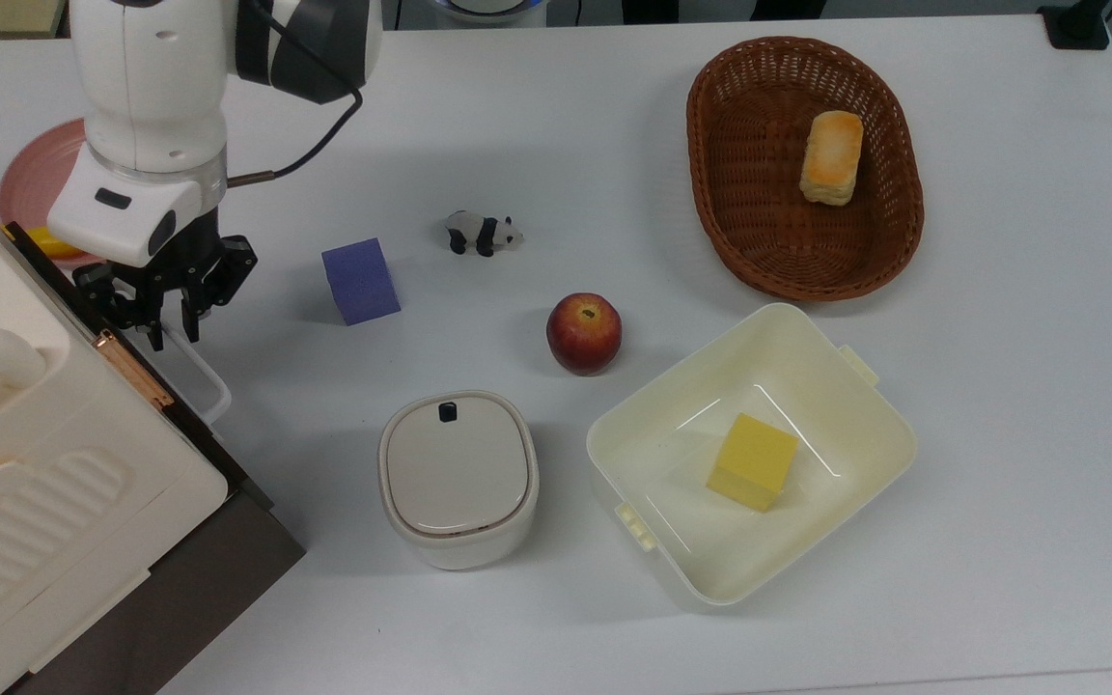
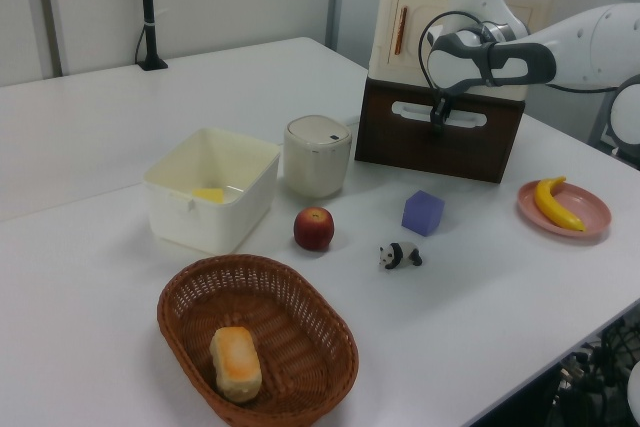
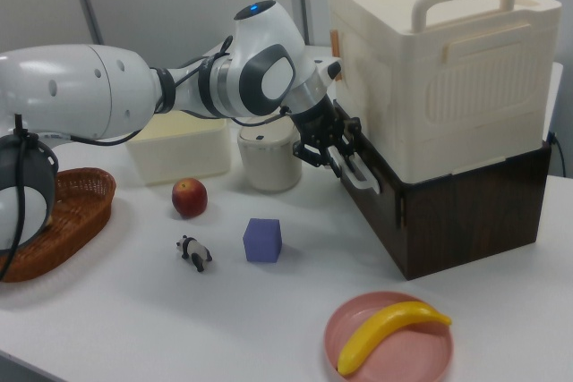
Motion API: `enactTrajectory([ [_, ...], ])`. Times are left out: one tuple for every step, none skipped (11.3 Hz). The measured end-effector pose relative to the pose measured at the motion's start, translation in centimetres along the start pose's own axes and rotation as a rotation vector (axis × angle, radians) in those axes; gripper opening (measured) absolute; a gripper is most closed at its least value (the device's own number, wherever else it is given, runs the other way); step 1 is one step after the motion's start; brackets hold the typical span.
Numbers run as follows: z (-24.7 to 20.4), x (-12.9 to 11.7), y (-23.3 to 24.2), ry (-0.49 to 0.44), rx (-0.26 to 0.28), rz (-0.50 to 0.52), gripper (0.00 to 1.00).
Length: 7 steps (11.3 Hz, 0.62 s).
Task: Slide open the drawer
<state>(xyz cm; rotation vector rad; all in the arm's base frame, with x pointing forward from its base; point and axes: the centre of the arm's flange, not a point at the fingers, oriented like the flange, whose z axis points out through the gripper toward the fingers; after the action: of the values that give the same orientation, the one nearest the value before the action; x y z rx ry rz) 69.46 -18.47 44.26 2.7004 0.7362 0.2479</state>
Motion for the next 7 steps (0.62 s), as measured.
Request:
enactTrajectory([
  [0.00, 0.01, 0.00, 0.000, 0.000, 0.000, 0.28],
  [-0.01, 0.01, 0.01, 0.000, -0.001, -0.001, 0.27],
  [-0.02, 0.01, 0.01, 0.000, -0.001, -0.001, 0.25],
  [-0.02, 0.01, 0.01, 0.000, -0.001, -0.001, 0.24],
  [-0.04, 0.01, 0.03, 0.000, -0.002, -0.001, 0.22],
  [-0.04, 0.01, 0.02, 0.000, -0.002, -0.001, 0.22],
  [-0.04, 0.01, 0.03, 0.000, -0.002, -0.002, 0.21],
])
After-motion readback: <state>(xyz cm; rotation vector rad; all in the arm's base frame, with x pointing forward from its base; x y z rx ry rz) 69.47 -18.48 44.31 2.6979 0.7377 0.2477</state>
